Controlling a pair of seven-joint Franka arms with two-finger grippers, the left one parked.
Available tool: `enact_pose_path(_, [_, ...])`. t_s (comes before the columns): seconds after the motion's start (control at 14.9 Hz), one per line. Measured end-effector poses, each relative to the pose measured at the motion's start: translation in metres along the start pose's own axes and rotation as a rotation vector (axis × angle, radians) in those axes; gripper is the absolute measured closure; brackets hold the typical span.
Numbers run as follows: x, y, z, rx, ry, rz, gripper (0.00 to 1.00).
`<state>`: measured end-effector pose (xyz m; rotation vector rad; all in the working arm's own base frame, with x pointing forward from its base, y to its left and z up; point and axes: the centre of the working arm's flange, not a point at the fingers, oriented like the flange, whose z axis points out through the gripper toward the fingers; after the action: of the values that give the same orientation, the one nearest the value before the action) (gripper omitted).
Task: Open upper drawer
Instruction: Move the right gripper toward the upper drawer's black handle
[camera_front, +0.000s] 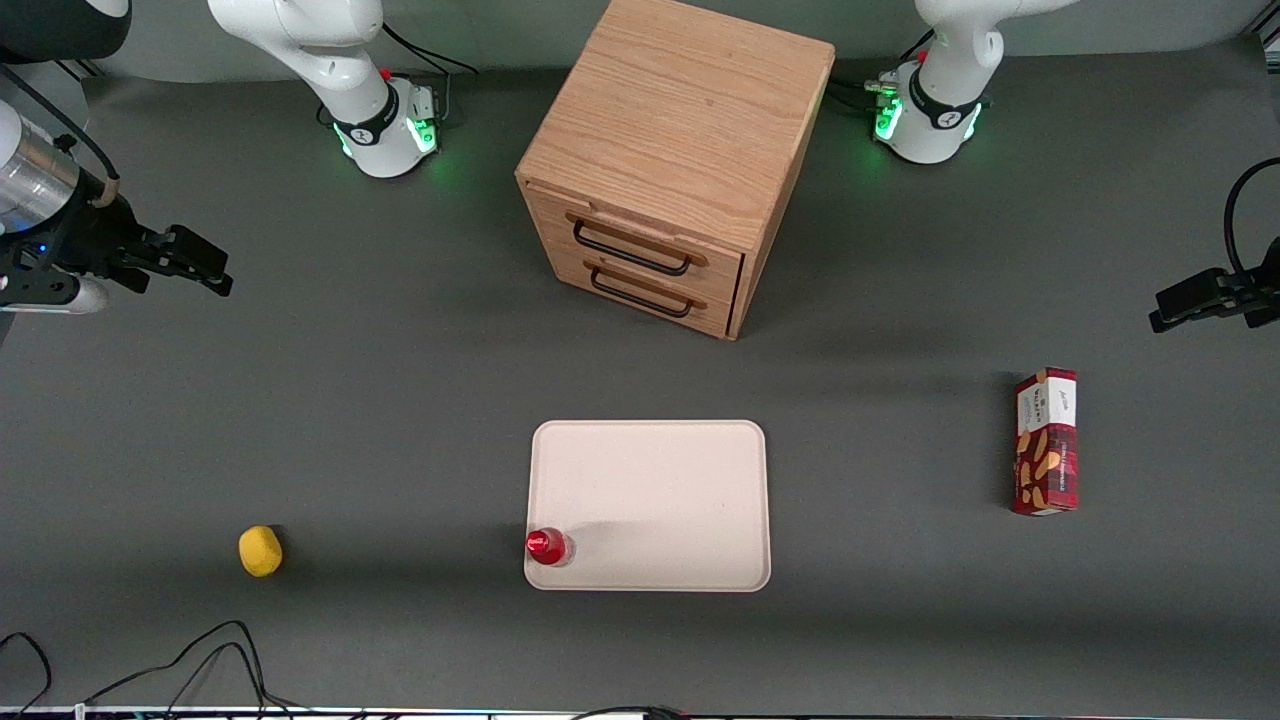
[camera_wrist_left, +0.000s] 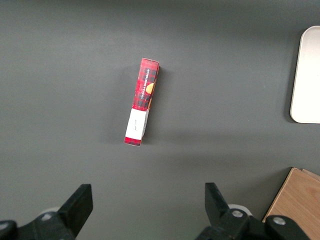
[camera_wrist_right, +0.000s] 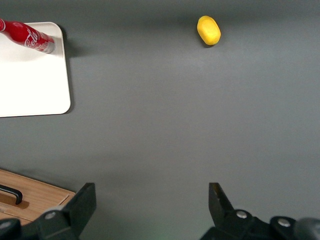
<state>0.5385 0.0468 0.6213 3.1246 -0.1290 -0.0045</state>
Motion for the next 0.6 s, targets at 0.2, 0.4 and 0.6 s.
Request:
enact_pose_path(0.2, [0.0,0.0,0.002,-0.001,-0.01,0.0,0.0])
enact_pose_path(0.4, [0.0,-0.003,0.004,0.002,-0.014,-0.005,0.0])
enact_pose_path(0.6, [-0.001,-0.025,0.009,0.052,-0.031,-0.035,0.0])
